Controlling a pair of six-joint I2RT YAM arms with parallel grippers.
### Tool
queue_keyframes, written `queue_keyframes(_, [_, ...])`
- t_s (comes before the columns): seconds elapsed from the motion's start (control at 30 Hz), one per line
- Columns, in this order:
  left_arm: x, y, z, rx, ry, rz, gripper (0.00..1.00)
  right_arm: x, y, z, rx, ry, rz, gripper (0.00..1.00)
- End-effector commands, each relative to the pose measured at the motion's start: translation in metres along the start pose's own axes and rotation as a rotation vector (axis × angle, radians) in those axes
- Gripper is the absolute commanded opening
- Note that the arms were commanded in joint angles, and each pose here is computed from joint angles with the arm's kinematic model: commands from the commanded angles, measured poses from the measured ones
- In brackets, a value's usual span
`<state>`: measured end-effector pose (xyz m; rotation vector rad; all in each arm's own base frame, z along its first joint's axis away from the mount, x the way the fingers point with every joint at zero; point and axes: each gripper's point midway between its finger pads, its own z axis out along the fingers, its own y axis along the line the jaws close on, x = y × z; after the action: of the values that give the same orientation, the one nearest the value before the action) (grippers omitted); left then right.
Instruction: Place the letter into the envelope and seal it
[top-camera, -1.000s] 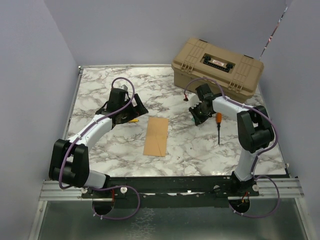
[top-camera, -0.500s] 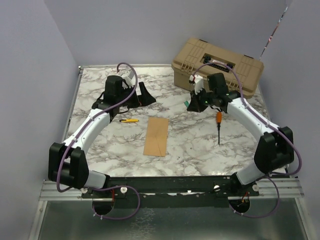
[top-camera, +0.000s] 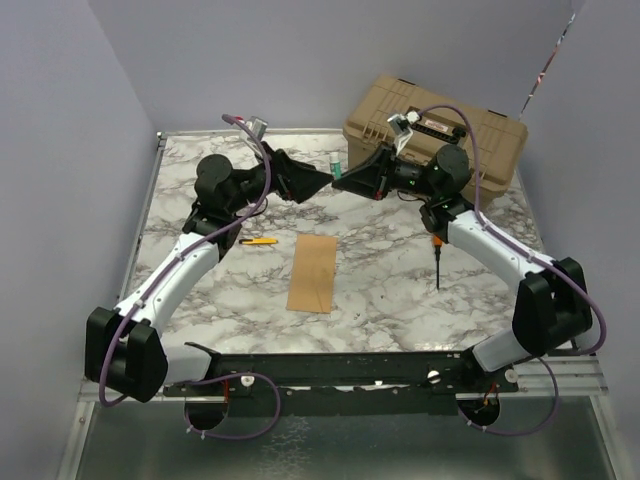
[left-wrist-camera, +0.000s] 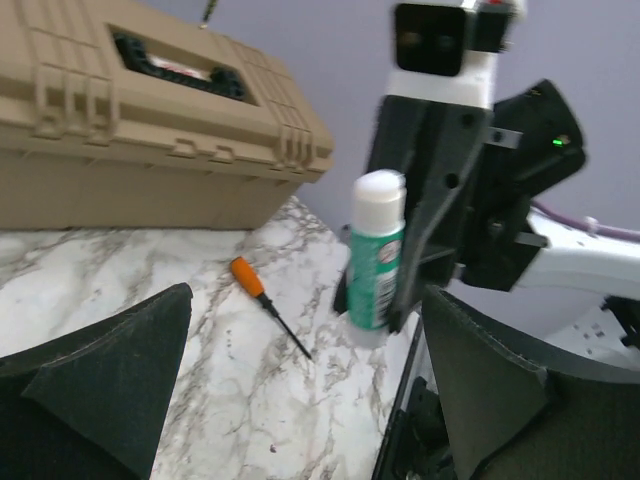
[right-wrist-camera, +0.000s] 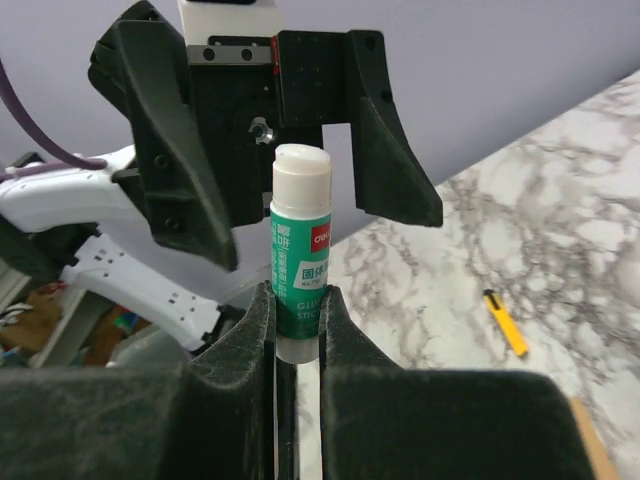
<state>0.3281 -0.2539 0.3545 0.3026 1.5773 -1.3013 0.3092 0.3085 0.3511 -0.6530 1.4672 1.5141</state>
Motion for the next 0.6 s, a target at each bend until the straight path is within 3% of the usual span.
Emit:
queue_keyframes(0.0, [0.001, -0.042, -0.001, 0.16, -0.009, 0.063, 0.96, 0.009, 0.031, 0.009, -0.186, 0.017, 0.072, 0.01])
queue_keyframes(0.07, [-0.002, -0.041, -0.001, 0.139, -0.039, 0.065, 0.9, 0.014, 0.036, 0.013, -0.21, 0.034, 0.08, 0.01])
queue_keyframes(0.27, [0.0, -0.037, -0.002, 0.117, -0.054, 0.042, 0.56, 0.025, 0.036, 0.017, -0.2, 0.061, 0.085, 0.01])
queue_keyframes(0.57, [0.004, -0.036, -0.002, 0.112, -0.042, -0.035, 0.29, 0.034, 0.04, 0.018, -0.215, 0.117, 0.019, 0.01])
